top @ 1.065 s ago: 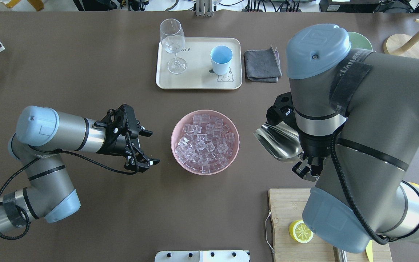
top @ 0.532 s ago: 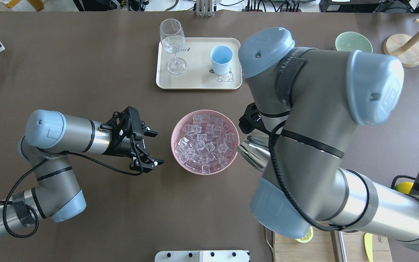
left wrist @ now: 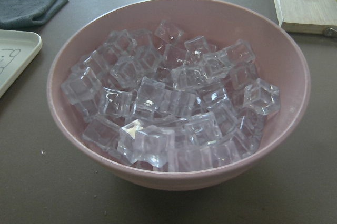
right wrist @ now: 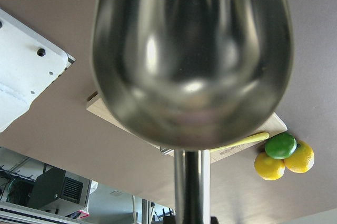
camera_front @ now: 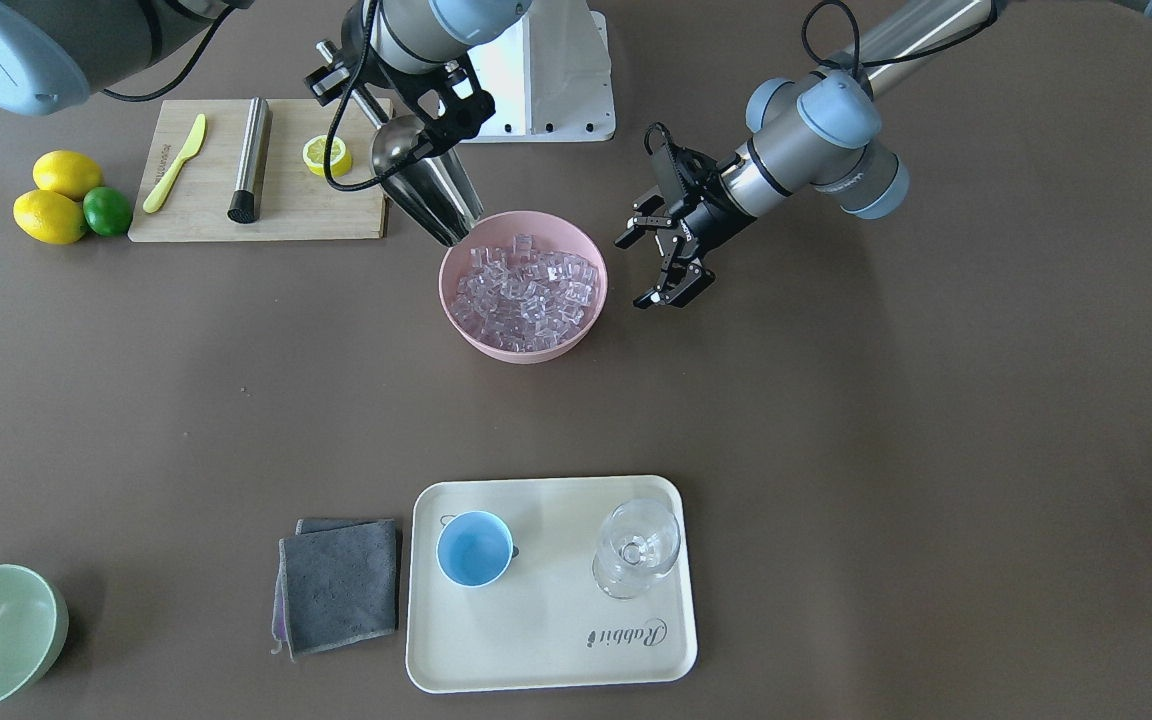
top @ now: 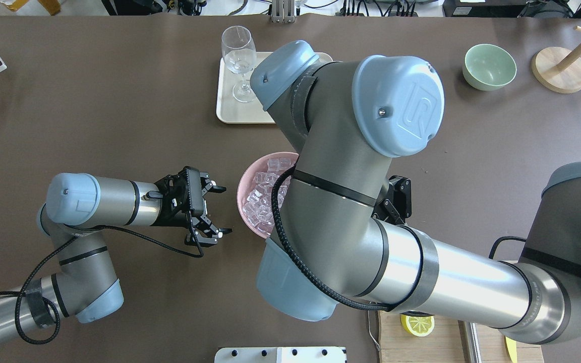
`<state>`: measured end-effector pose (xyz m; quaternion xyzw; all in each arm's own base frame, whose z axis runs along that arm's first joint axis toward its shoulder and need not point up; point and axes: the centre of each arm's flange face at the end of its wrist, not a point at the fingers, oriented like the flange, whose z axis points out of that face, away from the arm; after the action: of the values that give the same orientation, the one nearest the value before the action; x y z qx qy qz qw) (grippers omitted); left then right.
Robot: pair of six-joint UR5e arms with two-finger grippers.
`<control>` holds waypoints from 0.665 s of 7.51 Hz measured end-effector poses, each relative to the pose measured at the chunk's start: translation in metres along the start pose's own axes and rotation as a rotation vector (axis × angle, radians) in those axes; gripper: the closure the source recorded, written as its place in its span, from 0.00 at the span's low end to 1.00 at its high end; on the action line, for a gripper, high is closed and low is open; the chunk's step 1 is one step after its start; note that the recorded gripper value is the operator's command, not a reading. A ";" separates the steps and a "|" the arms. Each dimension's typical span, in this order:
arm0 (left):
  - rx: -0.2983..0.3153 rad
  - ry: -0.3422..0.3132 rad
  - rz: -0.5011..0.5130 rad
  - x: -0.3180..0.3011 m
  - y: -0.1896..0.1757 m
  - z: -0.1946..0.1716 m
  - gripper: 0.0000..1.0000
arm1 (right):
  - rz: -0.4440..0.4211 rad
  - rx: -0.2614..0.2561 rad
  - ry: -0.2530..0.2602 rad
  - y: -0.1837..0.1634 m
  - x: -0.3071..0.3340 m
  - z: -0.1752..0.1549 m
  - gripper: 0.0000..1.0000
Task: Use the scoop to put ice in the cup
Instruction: 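Position the scoop above the ice cubes while the left gripper steadies the bowl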
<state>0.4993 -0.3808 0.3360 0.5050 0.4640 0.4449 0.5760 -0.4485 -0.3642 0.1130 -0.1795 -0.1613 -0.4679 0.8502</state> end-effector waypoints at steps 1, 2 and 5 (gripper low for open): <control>0.006 0.002 0.004 0.008 -0.001 0.005 0.02 | -0.013 -0.019 0.037 -0.005 -0.007 0.002 1.00; 0.013 0.011 0.008 0.016 -0.002 0.009 0.02 | -0.022 -0.036 0.079 -0.008 -0.011 0.005 1.00; 0.018 0.023 0.011 0.024 -0.003 0.013 0.02 | -0.066 -0.091 0.156 -0.023 -0.008 0.009 1.00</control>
<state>0.5162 -0.3598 0.3314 0.5076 0.4718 0.4494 0.5637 -0.4734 -0.3653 0.1211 -0.1757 -0.0790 -0.5151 0.8352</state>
